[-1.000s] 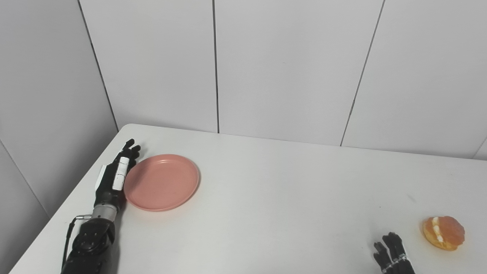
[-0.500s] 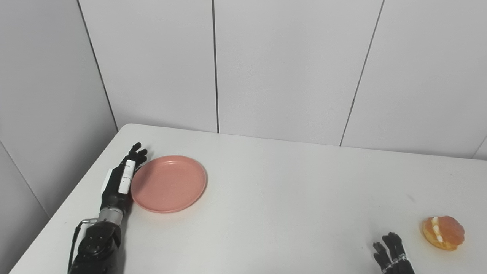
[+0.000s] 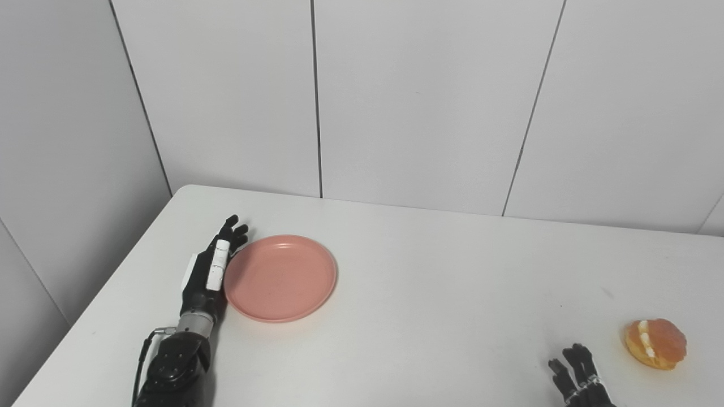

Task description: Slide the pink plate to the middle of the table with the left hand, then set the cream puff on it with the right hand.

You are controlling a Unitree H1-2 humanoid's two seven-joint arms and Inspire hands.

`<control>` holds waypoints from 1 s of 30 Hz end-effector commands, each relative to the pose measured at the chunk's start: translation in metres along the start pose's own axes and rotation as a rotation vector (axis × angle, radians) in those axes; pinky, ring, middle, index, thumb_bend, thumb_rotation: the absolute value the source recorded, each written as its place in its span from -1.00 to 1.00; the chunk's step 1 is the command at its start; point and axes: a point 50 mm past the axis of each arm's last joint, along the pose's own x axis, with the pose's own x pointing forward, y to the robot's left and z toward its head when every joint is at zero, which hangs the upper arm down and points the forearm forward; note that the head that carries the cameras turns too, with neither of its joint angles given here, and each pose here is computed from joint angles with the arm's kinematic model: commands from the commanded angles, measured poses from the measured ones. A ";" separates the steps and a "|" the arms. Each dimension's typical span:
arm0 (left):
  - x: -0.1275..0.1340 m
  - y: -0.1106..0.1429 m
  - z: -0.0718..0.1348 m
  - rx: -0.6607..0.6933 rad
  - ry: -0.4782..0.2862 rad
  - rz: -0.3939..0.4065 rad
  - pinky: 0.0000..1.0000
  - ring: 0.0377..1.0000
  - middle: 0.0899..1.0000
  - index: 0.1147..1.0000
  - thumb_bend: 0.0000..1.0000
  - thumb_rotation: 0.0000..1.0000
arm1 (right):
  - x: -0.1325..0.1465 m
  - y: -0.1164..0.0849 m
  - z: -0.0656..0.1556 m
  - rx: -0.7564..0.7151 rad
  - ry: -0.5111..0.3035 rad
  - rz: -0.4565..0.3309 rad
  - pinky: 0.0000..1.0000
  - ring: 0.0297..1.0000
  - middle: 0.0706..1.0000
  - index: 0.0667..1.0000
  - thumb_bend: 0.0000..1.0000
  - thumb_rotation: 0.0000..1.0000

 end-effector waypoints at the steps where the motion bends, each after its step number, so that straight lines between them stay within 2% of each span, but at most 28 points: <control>1: -0.002 -0.024 -0.011 -0.022 0.039 -0.035 0.77 0.81 0.76 0.76 0.82 0.90 | -0.019 0.008 -0.023 0.022 0.169 0.005 1.00 0.84 0.92 0.91 0.62 0.98; 10: 0.002 -0.048 -0.016 -0.005 0.056 -0.076 0.71 0.83 0.80 0.79 0.86 0.90 | -0.020 0.010 -0.021 0.026 0.168 0.013 1.00 0.84 0.91 0.90 0.60 0.96; 16: 0.002 -0.064 -0.020 -0.017 0.070 -0.094 0.79 0.85 0.80 0.78 0.79 0.92 | -0.020 0.010 -0.021 0.020 0.171 0.017 1.00 0.80 0.88 0.89 0.62 0.94; 22: -0.003 -0.079 -0.026 -0.019 0.086 -0.120 0.77 0.84 0.78 0.75 0.86 0.87 | -0.021 0.013 -0.019 0.014 0.174 0.017 0.98 0.79 0.87 0.87 0.63 0.94; 30: -0.013 -0.103 -0.035 -0.052 0.116 -0.159 0.74 0.82 0.78 0.73 0.82 0.87 | -0.020 0.018 -0.018 0.014 0.178 0.026 0.95 0.78 0.87 0.87 0.61 0.93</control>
